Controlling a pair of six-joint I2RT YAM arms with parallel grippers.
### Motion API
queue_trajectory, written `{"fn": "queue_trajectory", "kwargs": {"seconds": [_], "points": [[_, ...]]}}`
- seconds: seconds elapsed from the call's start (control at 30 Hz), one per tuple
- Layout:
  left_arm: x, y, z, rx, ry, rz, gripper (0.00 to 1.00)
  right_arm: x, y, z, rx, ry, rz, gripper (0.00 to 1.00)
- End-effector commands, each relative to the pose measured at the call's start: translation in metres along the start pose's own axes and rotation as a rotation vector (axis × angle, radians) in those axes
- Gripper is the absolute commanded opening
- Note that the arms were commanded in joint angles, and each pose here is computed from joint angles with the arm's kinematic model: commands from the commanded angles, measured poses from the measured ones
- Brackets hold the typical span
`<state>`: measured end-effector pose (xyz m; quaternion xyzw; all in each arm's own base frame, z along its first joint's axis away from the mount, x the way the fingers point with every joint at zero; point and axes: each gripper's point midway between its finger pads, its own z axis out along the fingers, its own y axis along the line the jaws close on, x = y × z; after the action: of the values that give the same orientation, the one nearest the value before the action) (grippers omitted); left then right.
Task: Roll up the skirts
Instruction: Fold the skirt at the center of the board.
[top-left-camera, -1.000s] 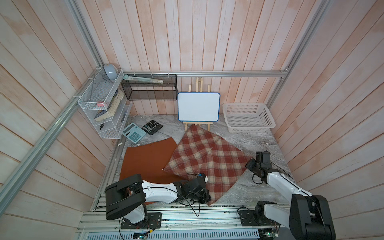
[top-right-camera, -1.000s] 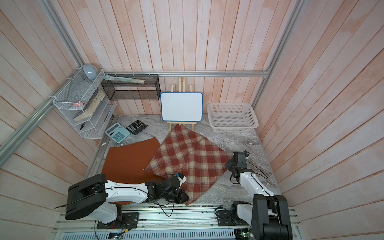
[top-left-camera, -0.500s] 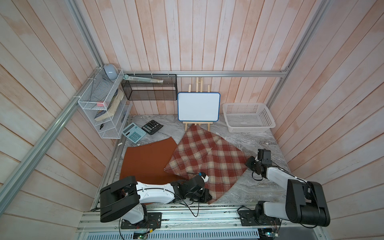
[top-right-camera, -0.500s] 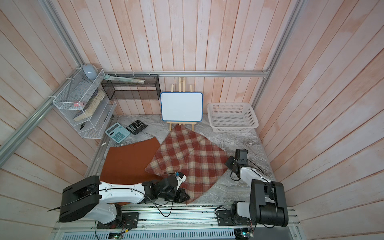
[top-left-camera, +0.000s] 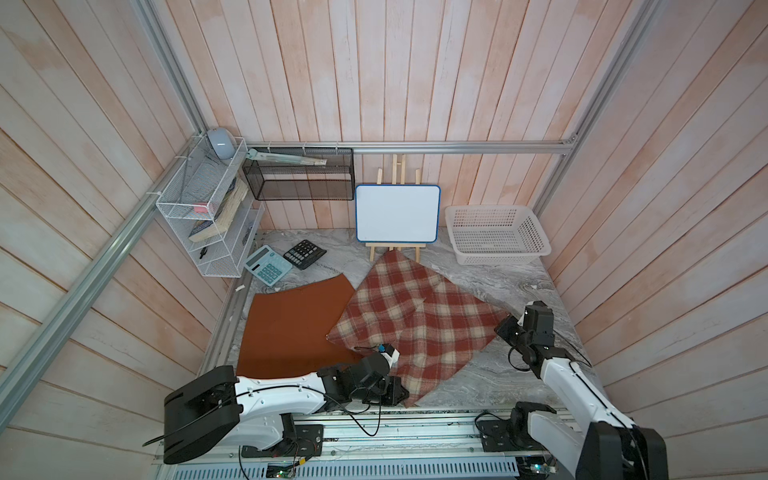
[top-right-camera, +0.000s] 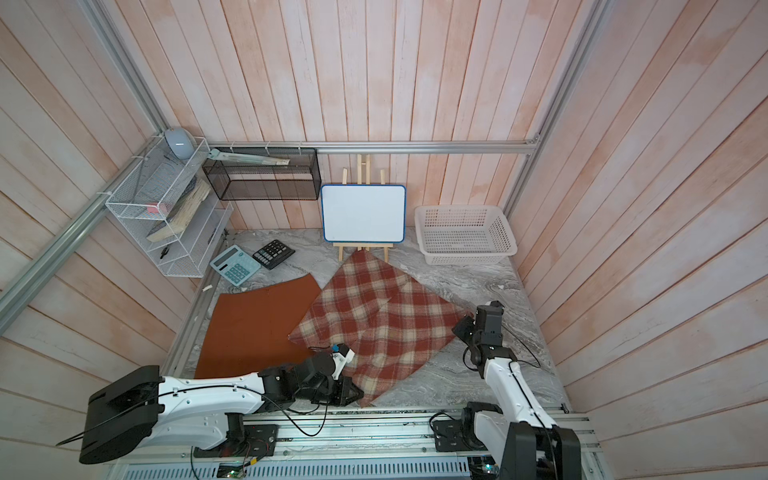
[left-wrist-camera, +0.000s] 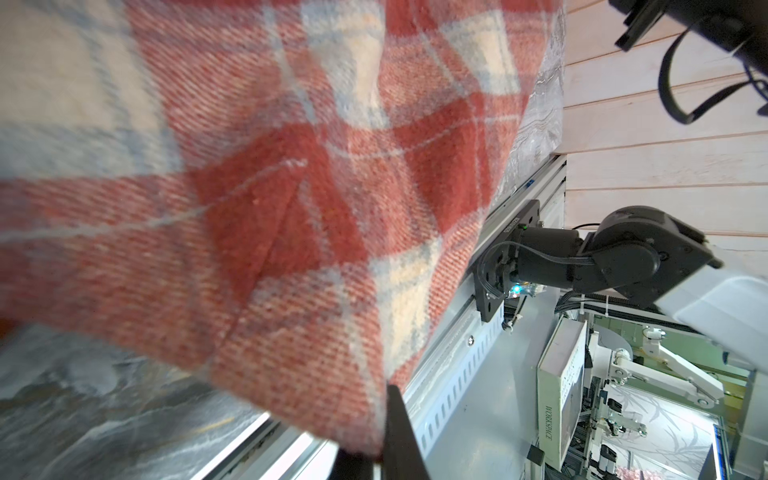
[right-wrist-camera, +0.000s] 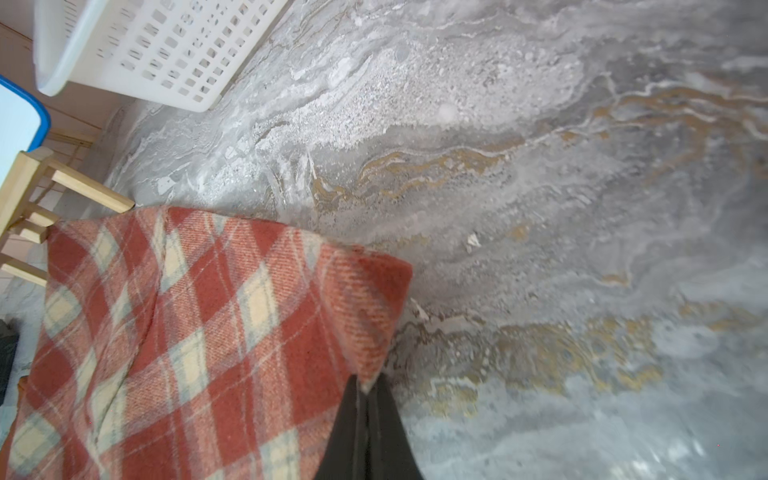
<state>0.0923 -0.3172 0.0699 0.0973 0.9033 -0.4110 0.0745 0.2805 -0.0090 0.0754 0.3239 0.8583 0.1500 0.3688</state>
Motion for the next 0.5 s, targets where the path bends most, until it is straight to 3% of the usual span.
{"fn": "queue_trajectory", "kwargs": {"seconds": [0.0, 0.33, 0.47], "points": [[0.004, 0.009, -0.011, -0.044, 0.014, 0.026, 0.00, 0.003, -0.008, -0.019, 0.027, -0.034, 0.072, 0.00], [0.027, 0.001, -0.061, 0.067, 0.024, -0.059, 0.00, -0.002, 0.040, -0.054, -0.053, -0.030, -0.040, 0.00], [0.020, -0.005, -0.077, 0.082, -0.036, -0.062, 0.00, -0.003, 0.071, -0.055, -0.086, -0.031, -0.118, 0.00]]}}
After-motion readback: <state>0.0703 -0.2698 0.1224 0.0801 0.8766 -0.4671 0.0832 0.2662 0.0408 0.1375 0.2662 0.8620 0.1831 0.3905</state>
